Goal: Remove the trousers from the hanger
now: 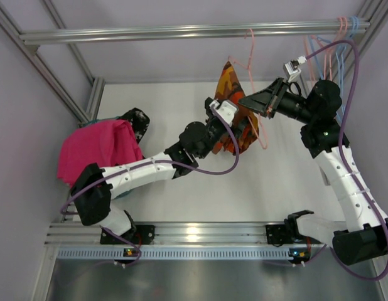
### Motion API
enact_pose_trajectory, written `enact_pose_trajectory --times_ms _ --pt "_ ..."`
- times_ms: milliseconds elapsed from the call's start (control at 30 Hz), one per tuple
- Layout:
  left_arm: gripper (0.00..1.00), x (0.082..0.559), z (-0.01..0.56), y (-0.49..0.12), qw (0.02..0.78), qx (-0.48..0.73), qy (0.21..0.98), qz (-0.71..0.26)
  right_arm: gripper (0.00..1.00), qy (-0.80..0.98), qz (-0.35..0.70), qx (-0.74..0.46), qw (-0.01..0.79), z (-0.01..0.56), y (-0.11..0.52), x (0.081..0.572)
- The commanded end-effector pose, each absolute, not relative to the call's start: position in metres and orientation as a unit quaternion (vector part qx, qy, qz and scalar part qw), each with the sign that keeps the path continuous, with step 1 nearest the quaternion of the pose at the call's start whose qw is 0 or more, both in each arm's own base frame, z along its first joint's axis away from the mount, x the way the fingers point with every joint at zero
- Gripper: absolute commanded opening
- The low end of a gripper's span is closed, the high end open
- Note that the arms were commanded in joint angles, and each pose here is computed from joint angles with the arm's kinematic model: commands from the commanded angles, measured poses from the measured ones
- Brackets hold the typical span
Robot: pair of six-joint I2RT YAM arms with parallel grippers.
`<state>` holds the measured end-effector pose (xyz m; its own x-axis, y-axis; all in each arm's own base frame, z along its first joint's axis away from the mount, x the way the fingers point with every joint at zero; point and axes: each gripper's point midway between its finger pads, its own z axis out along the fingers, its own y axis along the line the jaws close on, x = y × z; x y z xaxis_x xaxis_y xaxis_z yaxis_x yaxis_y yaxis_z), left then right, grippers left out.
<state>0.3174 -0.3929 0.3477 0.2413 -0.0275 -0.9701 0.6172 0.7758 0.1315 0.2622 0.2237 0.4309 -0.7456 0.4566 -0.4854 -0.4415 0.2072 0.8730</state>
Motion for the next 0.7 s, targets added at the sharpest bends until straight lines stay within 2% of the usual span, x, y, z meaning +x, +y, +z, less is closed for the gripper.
enact_pose_trajectory --times_ms 0,167,300,667 --pt "0.87 0.331 0.374 -0.376 0.763 0.208 0.572 -0.218 0.00 0.580 0.642 -0.108 0.489 0.521 0.216 0.228" --pt "0.78 0.329 0.370 -0.361 0.762 0.217 0.574 -0.206 0.00 0.575 0.645 -0.109 0.492 0.525 0.216 0.227" --pt "0.67 0.330 0.364 -0.356 0.757 0.226 0.580 -0.198 0.00 0.571 0.645 -0.115 0.495 0.529 0.217 0.227" --pt "0.61 0.339 0.361 -0.341 0.753 0.239 0.585 -0.184 0.00 0.566 0.649 -0.126 0.493 0.538 0.219 0.227"
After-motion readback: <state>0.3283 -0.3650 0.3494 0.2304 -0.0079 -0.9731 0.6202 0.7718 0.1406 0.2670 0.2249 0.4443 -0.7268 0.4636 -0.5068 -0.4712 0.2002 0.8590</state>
